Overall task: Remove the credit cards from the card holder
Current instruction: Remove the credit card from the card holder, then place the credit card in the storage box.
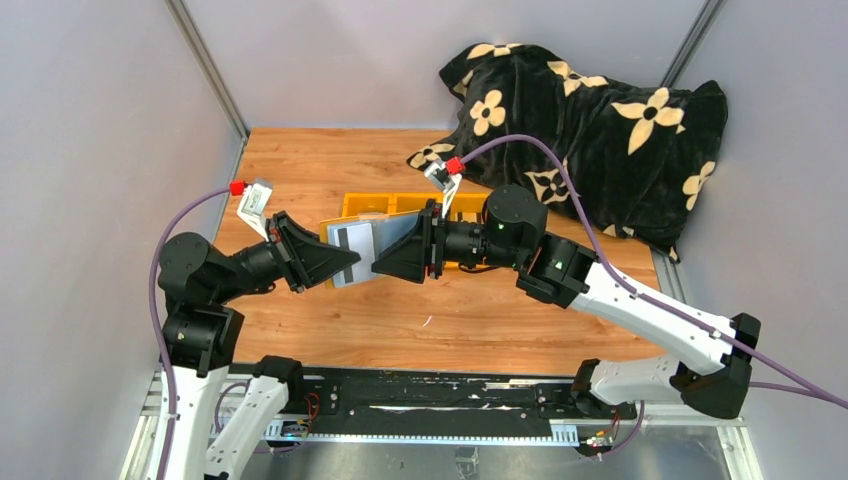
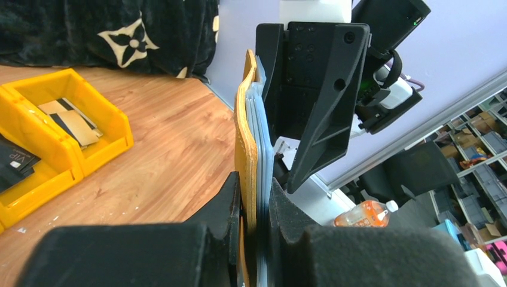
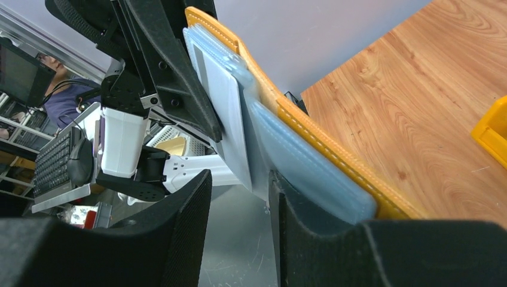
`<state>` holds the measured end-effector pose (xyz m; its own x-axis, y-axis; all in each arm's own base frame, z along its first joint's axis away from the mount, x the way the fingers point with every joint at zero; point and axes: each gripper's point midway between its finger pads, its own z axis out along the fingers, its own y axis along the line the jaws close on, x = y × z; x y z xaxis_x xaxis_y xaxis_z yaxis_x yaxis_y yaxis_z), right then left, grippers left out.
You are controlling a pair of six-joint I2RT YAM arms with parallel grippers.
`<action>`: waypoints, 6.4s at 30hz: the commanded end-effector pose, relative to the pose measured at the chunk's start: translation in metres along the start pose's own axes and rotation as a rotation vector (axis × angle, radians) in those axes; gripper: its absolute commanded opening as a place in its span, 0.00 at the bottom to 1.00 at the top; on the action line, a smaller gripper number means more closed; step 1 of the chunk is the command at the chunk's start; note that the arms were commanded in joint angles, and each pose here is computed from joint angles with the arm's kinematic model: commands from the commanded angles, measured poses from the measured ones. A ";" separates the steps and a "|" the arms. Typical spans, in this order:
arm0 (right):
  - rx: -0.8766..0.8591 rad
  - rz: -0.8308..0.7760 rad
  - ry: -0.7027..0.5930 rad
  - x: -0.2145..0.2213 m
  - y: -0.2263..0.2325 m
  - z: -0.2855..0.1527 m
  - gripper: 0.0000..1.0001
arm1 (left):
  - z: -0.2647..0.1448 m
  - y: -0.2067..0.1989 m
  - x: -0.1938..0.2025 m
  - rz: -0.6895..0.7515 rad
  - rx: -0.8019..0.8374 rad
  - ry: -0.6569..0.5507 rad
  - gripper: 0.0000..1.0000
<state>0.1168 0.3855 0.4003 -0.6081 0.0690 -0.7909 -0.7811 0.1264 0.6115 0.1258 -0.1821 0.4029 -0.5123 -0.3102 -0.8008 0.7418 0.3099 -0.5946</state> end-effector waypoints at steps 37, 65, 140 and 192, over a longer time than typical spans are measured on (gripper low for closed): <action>-0.014 0.036 -0.119 -0.003 -0.007 -0.009 0.00 | -0.010 -0.036 0.002 0.042 0.114 0.013 0.17; -0.202 0.087 -0.169 -0.017 0.031 -0.013 0.24 | -0.010 -0.038 -0.005 0.040 0.103 -0.012 0.00; -0.360 0.091 -0.173 -0.017 0.064 -0.044 0.24 | -0.016 -0.063 -0.019 0.100 0.133 -0.041 0.00; 0.554 -0.033 -0.207 -0.023 -0.111 -0.147 0.00 | -0.018 -0.058 -0.022 0.172 0.080 -0.047 0.00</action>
<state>0.1617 0.2511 0.3868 -0.4958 0.2913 -0.8181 -0.6954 0.4312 0.5749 0.0962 -0.1765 0.4406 -0.3996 -0.3095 -0.8629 0.8127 0.3158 -0.4896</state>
